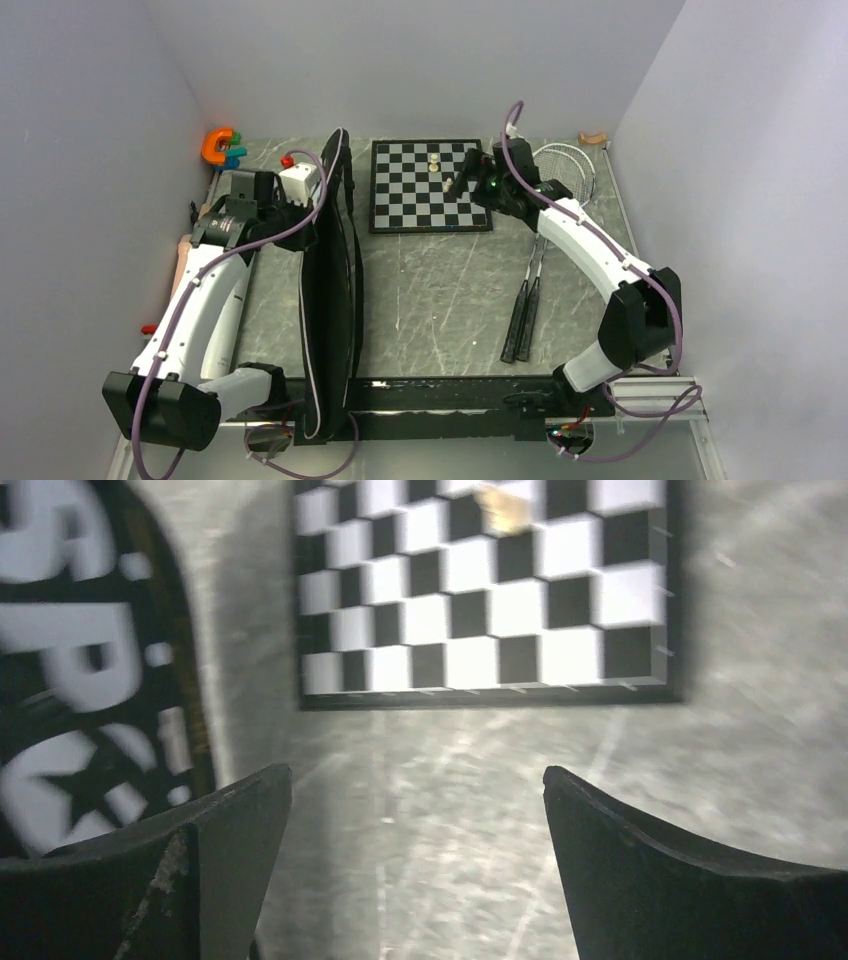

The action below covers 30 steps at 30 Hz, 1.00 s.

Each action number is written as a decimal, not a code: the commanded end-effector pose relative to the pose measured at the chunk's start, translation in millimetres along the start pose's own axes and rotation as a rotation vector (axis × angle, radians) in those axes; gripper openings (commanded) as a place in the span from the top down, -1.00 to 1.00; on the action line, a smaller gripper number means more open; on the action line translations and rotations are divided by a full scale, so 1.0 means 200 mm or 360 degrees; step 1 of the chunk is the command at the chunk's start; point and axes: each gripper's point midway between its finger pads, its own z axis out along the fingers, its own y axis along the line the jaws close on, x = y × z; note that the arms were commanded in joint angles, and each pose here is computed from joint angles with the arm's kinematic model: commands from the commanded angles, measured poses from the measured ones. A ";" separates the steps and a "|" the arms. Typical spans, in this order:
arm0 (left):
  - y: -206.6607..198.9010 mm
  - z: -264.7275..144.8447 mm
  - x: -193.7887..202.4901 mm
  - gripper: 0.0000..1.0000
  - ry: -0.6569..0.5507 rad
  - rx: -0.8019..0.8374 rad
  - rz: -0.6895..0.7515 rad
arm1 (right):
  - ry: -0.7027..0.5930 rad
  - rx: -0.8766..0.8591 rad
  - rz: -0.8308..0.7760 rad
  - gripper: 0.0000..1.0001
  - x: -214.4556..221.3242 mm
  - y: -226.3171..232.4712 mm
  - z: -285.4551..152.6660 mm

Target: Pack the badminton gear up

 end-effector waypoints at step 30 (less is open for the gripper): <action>0.03 -0.06 -0.09 1.00 -0.0108 -0.0075 0.0028 | 0.0032 0.1432 0.0431 -0.19 0.20 -1.50 -0.03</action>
